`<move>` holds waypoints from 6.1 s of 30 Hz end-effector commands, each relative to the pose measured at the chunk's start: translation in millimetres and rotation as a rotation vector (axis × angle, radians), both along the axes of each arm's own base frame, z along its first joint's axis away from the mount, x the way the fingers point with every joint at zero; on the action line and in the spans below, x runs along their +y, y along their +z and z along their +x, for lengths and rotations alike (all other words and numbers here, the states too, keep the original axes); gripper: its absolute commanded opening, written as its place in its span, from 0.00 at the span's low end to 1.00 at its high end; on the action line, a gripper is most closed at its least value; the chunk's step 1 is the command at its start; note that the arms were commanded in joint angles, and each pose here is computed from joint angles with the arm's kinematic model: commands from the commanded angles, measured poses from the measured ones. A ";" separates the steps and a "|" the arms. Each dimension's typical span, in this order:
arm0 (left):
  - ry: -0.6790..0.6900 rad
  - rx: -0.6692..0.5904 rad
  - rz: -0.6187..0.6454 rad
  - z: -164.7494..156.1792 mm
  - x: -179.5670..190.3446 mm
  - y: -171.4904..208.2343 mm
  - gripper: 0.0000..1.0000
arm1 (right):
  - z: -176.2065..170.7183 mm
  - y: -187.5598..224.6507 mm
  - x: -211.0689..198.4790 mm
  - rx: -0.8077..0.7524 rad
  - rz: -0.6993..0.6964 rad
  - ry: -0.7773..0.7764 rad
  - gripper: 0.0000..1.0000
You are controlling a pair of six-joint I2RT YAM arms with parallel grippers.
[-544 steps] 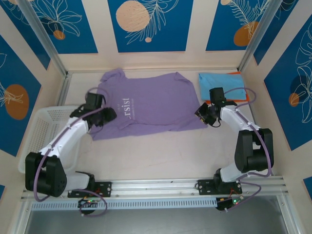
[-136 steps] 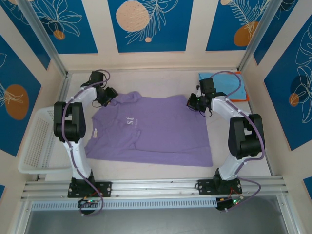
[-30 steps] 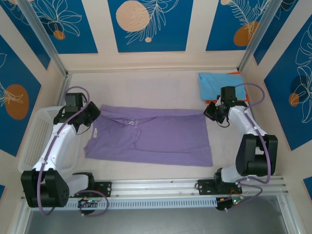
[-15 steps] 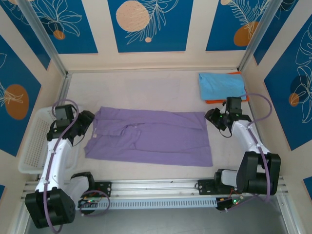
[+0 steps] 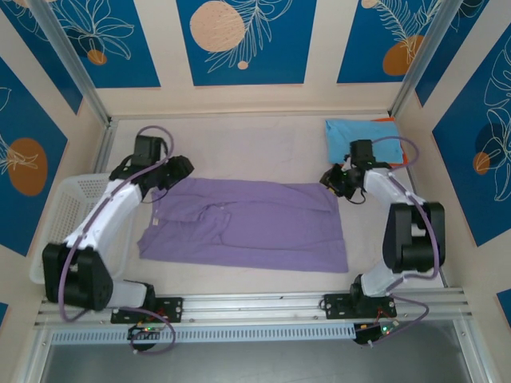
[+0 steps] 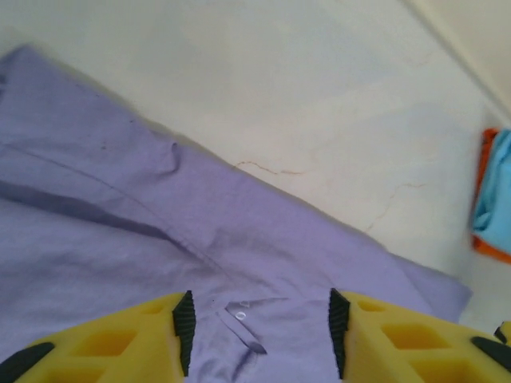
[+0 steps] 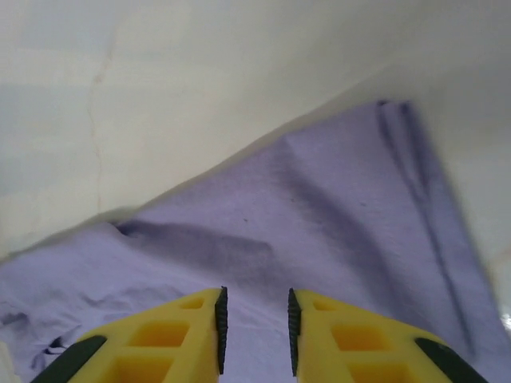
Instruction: Fold and stack the t-shirts
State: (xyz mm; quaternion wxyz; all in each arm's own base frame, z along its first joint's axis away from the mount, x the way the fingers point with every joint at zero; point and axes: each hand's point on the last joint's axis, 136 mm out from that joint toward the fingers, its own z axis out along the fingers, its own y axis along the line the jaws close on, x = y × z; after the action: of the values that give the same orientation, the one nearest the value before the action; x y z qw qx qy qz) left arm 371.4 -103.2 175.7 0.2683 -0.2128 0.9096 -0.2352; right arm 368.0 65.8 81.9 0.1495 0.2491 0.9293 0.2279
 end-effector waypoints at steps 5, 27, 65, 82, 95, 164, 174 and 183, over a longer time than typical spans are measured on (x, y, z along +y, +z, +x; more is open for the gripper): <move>0.016 0.115 0.160 56.6 10.0 -70.6 0.41 | 18.8 -42.8 8.7 0.181 -0.108 0.064 0.17; 0.192 0.226 0.253 97.1 87.7 -141.0 0.40 | 42.0 -45.1 -40.2 0.141 -0.083 -0.150 0.41; 0.097 0.093 0.204 -8.4 50.7 -110.0 0.63 | -99.5 -35.6 389.5 0.185 0.271 0.464 0.22; 0.157 0.065 0.156 -15.5 60.9 -101.0 0.65 | -75.9 -54.2 397.6 0.196 0.211 0.424 0.25; 0.156 0.055 0.153 -16.5 60.6 -98.9 0.65 | -65.2 -56.8 399.4 0.181 0.210 0.409 0.25; 0.111 0.015 0.282 -21.4 62.2 -66.1 0.68 | -100.4 12.8 312.0 0.092 0.209 0.570 0.38; -0.006 0.170 0.295 33.4 27.9 -106.9 0.49 | -18.7 -0.2 158.5 0.042 0.067 0.227 0.34; 0.036 0.308 0.346 70.1 49.1 -163.4 0.47 | 16.1 -40.3 54.3 0.115 0.140 -0.043 0.32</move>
State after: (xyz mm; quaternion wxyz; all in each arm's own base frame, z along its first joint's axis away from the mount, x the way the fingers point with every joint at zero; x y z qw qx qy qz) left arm 439.9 -68.1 23.5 0.1835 -0.2110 0.9583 -0.0594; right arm 387.4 127.3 56.9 0.1087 0.2797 0.9186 0.2572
